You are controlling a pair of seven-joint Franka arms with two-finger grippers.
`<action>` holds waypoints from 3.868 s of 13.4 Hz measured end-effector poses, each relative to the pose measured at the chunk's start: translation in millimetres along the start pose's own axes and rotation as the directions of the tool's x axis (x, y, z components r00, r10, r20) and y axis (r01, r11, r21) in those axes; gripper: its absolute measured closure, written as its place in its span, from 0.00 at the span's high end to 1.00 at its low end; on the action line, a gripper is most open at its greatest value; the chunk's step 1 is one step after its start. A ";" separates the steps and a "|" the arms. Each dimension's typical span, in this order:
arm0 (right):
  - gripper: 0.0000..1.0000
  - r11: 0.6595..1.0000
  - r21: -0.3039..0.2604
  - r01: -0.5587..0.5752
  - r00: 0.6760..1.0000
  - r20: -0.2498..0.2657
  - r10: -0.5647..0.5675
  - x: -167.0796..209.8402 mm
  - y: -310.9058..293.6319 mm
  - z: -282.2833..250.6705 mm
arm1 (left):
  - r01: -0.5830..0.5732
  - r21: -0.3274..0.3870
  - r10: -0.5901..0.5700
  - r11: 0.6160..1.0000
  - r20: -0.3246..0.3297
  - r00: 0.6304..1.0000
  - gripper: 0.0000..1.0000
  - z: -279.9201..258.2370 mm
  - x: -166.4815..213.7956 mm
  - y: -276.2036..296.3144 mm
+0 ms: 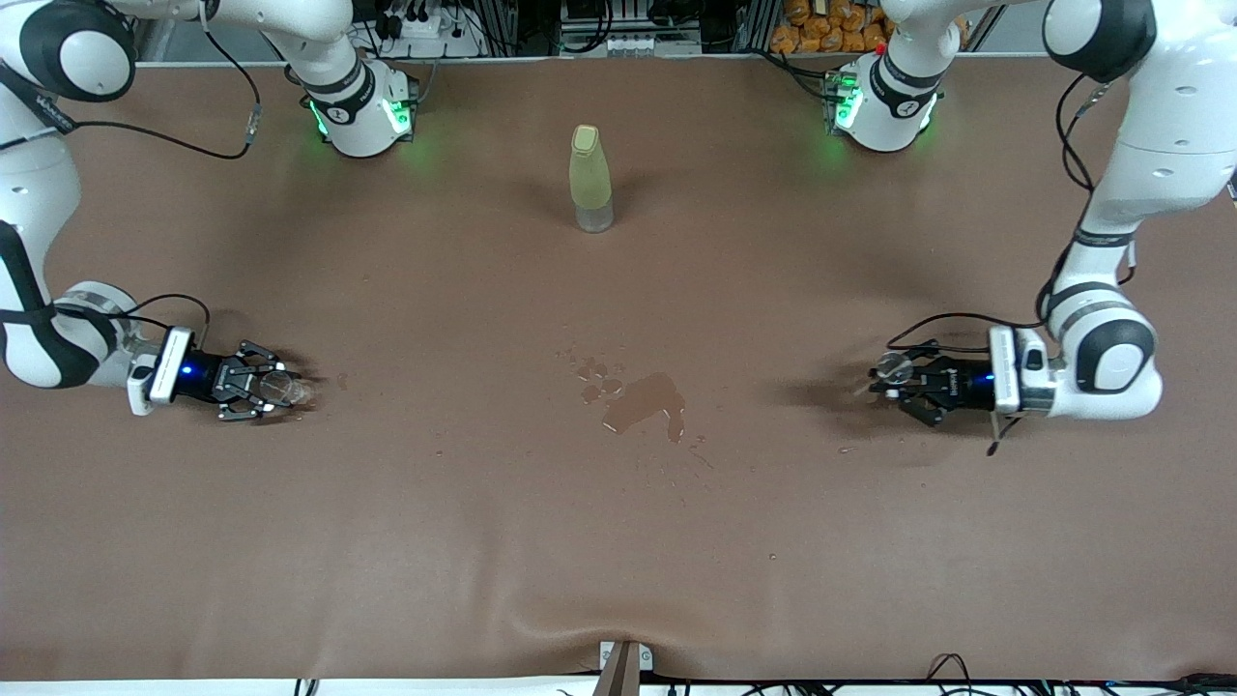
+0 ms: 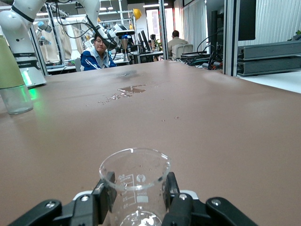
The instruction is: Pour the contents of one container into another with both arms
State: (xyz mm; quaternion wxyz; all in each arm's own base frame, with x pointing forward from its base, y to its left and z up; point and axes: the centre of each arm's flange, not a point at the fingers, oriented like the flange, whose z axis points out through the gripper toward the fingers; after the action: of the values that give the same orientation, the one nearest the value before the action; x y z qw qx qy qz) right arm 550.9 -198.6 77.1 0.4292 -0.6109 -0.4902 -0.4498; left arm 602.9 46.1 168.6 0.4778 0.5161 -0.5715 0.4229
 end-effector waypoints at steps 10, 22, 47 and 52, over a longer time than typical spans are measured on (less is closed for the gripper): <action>0.68 1.000 0.016 0.008 0.999 -0.035 -0.008 3.5 1.0 -3.7 | 0.046 0.162 -0.043 0.986 -0.019 0.999 0.21 -106.1 -67.9 60.3; 1.00 0.993 0.065 -0.094 0.990 0.112 0.086 98.1 57.8 -59.9 | 0.106 0.173 -0.102 0.979 -0.030 0.994 0.25 -96.0 -107.4 72.6; 1.00 0.536 -0.714 -0.451 0.299 0.445 0.844 503.2 -17.7 73.4 | 0.508 0.597 -0.777 0.621 0.388 0.495 1.00 -203.4 196.8 23.4; 1.00 0.276 -0.915 -0.296 0.105 0.256 0.961 551.6 -67.3 47.6 | 0.487 0.799 -0.934 0.353 0.267 0.239 1.00 -151.5 268.1 2.4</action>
State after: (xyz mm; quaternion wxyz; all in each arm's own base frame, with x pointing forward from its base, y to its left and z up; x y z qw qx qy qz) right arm 554.1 -25.1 607.1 0.0500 -0.9966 -0.0612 0.0212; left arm 614.2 144.5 460.2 0.1860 0.9558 -0.2225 0.0489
